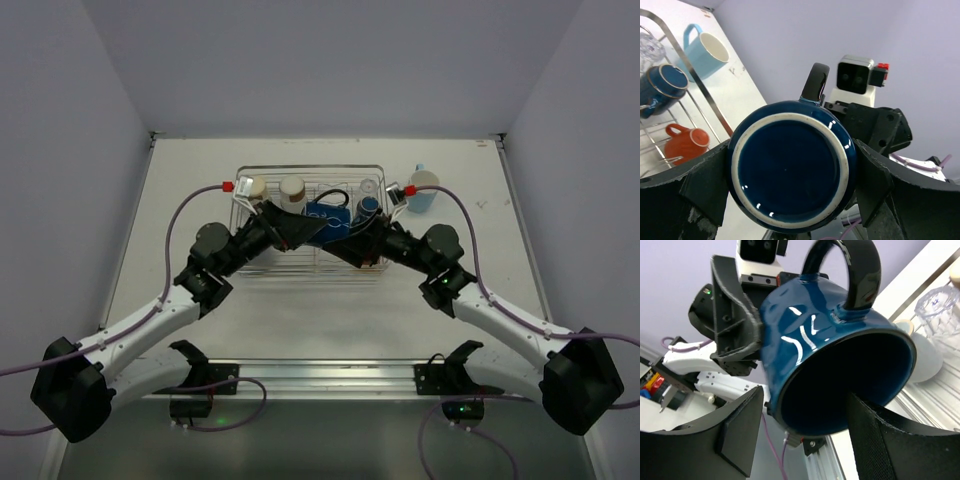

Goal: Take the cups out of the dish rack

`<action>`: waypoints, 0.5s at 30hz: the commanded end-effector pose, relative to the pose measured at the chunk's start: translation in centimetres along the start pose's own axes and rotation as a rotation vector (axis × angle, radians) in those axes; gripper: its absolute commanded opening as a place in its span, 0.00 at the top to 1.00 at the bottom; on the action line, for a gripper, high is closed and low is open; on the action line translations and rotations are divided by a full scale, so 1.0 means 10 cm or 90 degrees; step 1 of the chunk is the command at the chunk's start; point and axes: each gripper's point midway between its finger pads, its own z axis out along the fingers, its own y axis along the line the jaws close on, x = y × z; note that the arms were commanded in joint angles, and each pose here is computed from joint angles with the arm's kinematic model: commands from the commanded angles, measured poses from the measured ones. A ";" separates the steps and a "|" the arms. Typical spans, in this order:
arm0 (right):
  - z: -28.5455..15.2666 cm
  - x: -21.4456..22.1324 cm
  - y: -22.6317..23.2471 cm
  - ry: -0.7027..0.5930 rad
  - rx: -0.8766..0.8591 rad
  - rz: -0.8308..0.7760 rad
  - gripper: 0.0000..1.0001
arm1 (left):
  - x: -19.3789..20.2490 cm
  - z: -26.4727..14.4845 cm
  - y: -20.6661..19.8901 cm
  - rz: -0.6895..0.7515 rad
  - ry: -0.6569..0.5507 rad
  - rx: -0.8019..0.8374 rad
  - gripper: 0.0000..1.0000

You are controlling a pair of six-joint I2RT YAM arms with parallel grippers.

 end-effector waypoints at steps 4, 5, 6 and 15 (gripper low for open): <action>0.16 -0.14 0.31 -0.015 -0.098 -0.049 0.34 | -0.21 0.00 -0.56 -0.017 -0.054 0.126 1.00; 0.16 -0.14 0.32 -0.017 -0.104 -0.042 0.35 | -0.19 0.00 -0.56 -0.020 -0.053 0.126 1.00; 0.17 -0.15 0.35 -0.023 -0.120 -0.049 0.45 | -0.20 -0.01 -0.56 -0.020 -0.055 0.128 1.00; 0.07 -0.18 0.24 -0.055 -0.064 -0.054 1.00 | -0.11 -0.08 -0.34 0.041 -0.020 0.040 0.08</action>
